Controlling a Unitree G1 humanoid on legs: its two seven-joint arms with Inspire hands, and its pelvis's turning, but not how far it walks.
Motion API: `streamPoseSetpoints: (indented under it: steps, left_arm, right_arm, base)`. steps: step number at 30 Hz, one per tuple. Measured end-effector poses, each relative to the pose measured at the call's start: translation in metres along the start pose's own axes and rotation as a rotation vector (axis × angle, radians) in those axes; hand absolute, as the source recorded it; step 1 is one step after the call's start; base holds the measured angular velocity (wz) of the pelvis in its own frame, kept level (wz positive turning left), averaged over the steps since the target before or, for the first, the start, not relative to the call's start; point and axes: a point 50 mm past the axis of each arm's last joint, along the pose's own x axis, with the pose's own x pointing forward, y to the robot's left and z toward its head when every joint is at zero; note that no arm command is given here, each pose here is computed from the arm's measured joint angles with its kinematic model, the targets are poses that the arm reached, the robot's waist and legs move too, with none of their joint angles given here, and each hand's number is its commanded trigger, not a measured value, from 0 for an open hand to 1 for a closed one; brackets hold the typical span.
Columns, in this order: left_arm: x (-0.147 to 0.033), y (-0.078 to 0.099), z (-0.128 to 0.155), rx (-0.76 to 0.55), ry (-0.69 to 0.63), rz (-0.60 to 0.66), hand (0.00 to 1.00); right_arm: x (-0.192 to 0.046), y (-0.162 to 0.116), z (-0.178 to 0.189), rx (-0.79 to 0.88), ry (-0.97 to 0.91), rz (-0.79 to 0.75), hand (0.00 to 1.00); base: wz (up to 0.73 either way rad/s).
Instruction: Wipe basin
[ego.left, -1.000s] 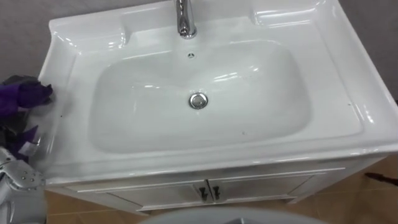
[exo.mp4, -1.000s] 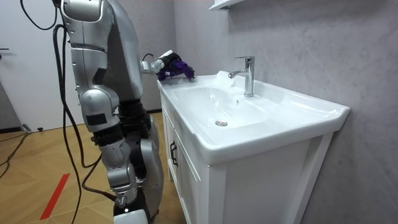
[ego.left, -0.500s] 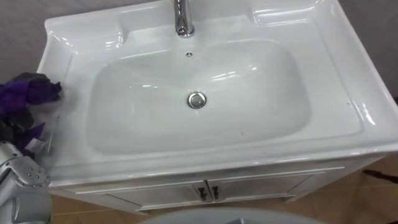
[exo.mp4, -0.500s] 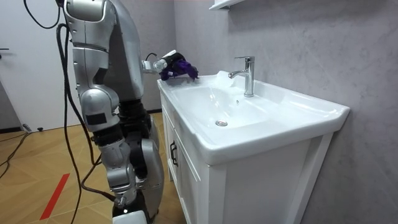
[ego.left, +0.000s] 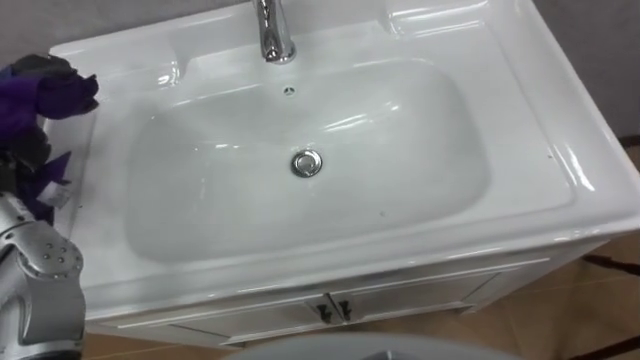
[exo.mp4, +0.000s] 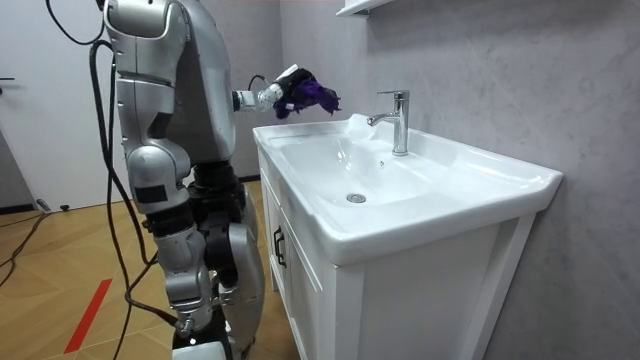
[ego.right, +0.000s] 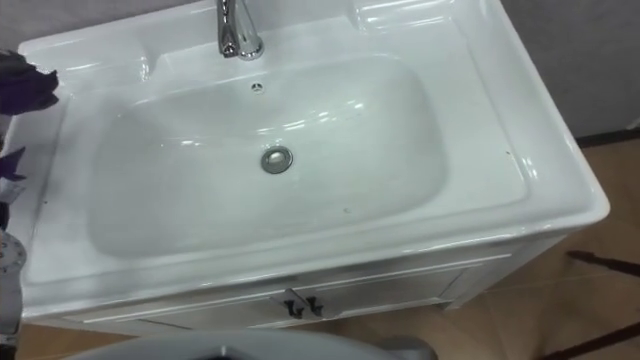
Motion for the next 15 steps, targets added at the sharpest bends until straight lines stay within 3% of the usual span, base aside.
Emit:
streamPoseSetpoints:
  steps: [6,11,15]
  left_arm:
    - [-0.002,-0.003,-0.003,0.010,0.009,-0.016,1.00]
    - [-0.018,-0.020,-0.034,0.107,0.122,-0.135,1.00]
    - [-0.021,-0.024,-0.039,0.120,0.149,-0.167,1.00]
  right_arm:
    - [0.000,-0.001,0.000,0.002,-0.001,-0.010,0.00]
    - [0.000,-0.002,0.002,0.002,-0.006,-0.014,0.00]
    - [-0.001,-0.002,0.000,0.002,-0.010,-0.017,0.00]
  base:
    - [-0.01]
    - [-0.06]
    - [0.03]
